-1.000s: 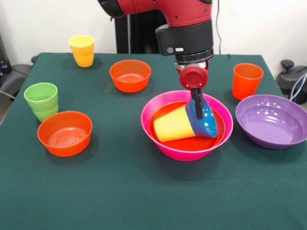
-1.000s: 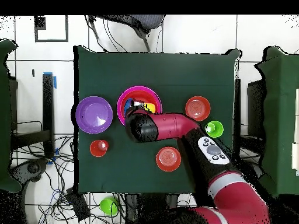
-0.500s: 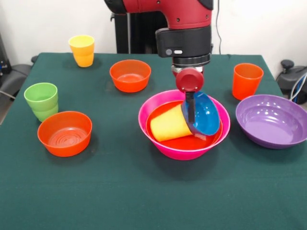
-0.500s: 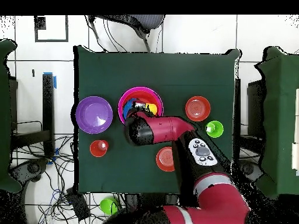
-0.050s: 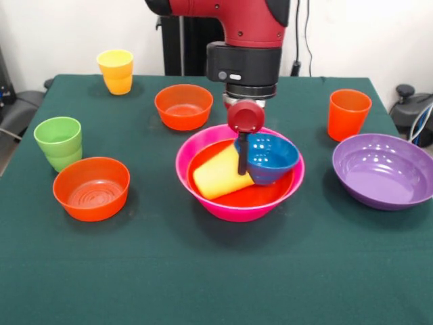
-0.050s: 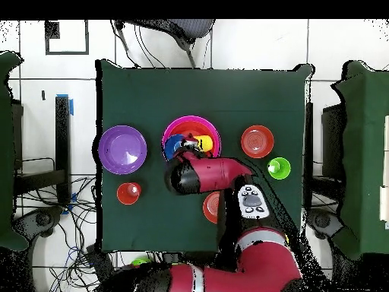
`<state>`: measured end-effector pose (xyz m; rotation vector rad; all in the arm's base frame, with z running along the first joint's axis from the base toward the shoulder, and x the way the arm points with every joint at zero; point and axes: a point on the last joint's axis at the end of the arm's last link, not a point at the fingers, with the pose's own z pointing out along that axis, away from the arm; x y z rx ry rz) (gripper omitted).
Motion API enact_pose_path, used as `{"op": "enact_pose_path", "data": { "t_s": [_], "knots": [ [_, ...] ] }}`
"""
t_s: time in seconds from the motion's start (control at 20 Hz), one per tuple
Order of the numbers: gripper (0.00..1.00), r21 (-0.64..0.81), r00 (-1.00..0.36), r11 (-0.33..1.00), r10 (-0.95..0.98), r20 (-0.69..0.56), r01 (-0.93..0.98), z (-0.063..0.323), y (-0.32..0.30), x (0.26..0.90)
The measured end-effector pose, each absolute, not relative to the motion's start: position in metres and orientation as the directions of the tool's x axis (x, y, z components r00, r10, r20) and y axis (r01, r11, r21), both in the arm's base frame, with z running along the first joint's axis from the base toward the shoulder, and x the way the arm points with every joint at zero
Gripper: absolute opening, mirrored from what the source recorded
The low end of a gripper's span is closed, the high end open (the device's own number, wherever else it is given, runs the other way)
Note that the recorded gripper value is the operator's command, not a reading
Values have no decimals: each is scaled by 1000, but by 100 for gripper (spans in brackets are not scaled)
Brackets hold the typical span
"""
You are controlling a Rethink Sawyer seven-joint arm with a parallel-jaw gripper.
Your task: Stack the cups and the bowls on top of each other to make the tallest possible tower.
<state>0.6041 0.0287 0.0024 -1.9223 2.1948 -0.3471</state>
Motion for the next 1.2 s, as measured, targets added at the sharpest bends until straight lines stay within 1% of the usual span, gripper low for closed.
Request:
{"op": "enact_pose_path", "data": {
  "t_s": [0.25, 0.45, 0.9, 0.95, 1.2],
  "knots": [
    [100, -313, -125, 87, -987, 102, -946, -2, 19, 600],
    [100, -316, -130, 79, -981, 142, -946, -3, 8, 599],
    [100, -314, -150, 90, -973, 173, -945, -4, -14, 597],
    [0, -316, -165, 107, -973, 164, -943, -4, -20, 599],
    [0, -326, -199, 148, -971, 130, -934, -2, -30, 606]
  ]
}}
